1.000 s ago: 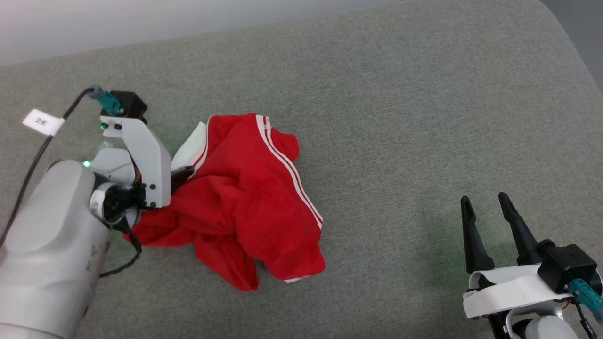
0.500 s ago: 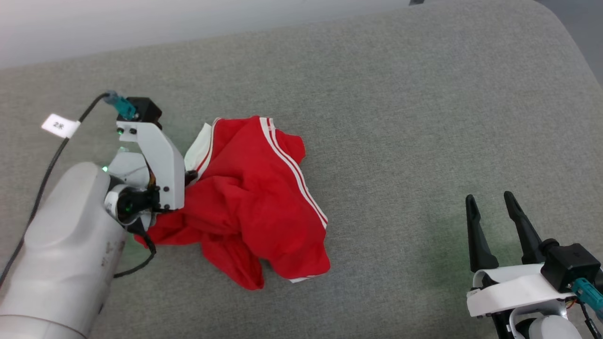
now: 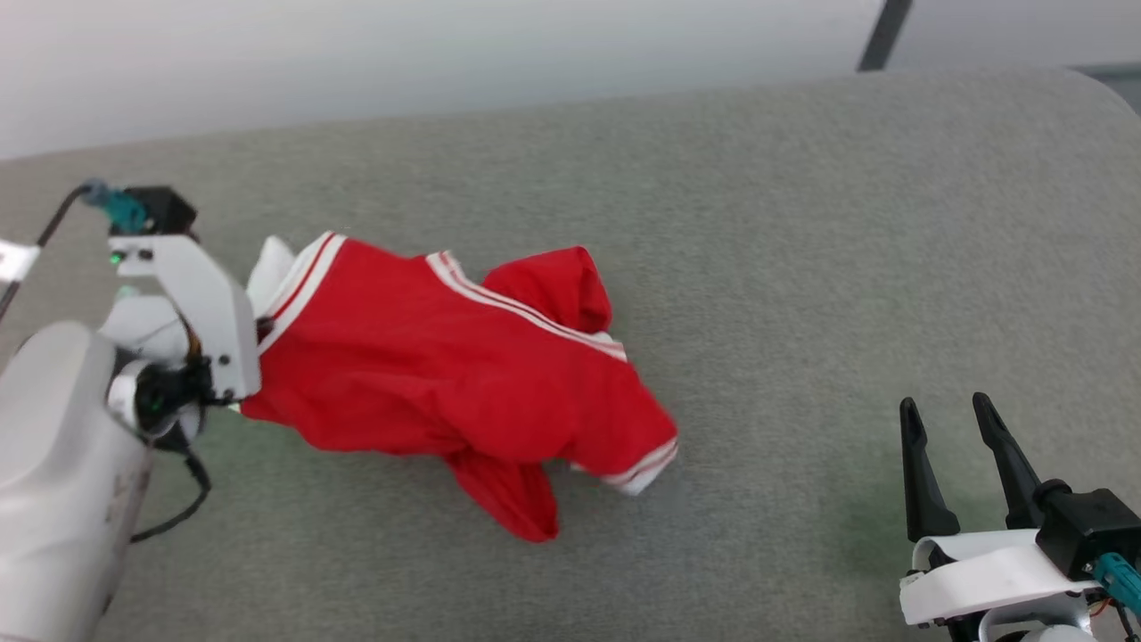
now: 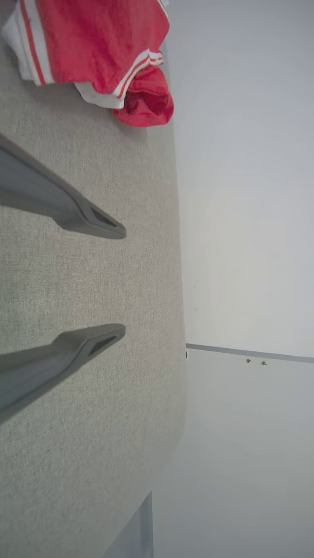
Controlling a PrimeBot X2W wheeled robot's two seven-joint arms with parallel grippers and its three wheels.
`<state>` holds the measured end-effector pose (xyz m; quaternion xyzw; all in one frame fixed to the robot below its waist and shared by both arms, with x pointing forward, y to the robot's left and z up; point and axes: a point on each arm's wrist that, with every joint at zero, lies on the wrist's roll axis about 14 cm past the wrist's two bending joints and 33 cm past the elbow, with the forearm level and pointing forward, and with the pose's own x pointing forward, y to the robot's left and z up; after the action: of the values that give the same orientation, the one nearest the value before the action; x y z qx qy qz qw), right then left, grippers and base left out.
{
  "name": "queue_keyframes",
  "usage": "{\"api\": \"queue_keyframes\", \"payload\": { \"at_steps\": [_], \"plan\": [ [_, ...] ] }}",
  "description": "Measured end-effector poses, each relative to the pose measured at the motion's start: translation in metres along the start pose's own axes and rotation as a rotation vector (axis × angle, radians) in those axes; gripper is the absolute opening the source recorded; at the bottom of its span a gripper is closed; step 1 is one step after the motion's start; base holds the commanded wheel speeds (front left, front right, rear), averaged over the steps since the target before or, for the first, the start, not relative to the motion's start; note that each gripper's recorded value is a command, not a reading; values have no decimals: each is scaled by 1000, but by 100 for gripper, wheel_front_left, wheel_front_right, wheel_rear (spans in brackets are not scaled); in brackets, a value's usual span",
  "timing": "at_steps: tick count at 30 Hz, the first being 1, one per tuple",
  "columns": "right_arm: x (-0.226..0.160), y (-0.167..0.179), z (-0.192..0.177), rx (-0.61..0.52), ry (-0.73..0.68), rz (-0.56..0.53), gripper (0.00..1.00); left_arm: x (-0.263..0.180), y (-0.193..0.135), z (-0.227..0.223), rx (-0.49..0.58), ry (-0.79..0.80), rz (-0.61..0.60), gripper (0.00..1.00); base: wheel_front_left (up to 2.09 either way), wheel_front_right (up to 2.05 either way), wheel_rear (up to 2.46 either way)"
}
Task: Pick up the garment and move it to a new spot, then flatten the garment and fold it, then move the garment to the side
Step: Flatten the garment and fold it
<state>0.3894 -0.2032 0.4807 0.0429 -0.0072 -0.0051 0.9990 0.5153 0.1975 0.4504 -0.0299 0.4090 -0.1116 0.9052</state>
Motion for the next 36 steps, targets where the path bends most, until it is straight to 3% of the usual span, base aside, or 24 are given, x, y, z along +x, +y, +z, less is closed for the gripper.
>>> {"api": "queue_keyframes", "payload": {
  "at_steps": [10,17,18,20,21,22,23,27,36],
  "plan": [
    [5,28,13,10,-42,81,100,-56,67,-36,-96,-31,172,0,0,0,0],
    [6,39,20,20,-63,113,100,-69,82,-69,-195,-40,207,2,0,0,0],
    [6,40,21,22,-64,116,100,-68,82,-72,-213,-43,203,13,0,0,0],
    [5,41,22,24,-67,120,100,-68,79,-77,-224,-45,195,56,0,0,0],
    [5,42,23,24,-69,121,100,-68,78,-76,-224,-56,191,56,0,0,0],
    [5,42,23,24,-69,123,100,-69,78,-75,-224,-65,190,95,0,0,0],
    [4,43,22,24,-67,125,100,-71,78,-73,-219,-73,189,100,0,0,0],
    [1,51,21,26,-62,148,100,-80,77,-64,-190,-115,187,100,0,0,0],
    [-11,70,25,38,-58,207,100,-129,74,-28,-112,-407,189,100,0,0,0]
  ]
}}
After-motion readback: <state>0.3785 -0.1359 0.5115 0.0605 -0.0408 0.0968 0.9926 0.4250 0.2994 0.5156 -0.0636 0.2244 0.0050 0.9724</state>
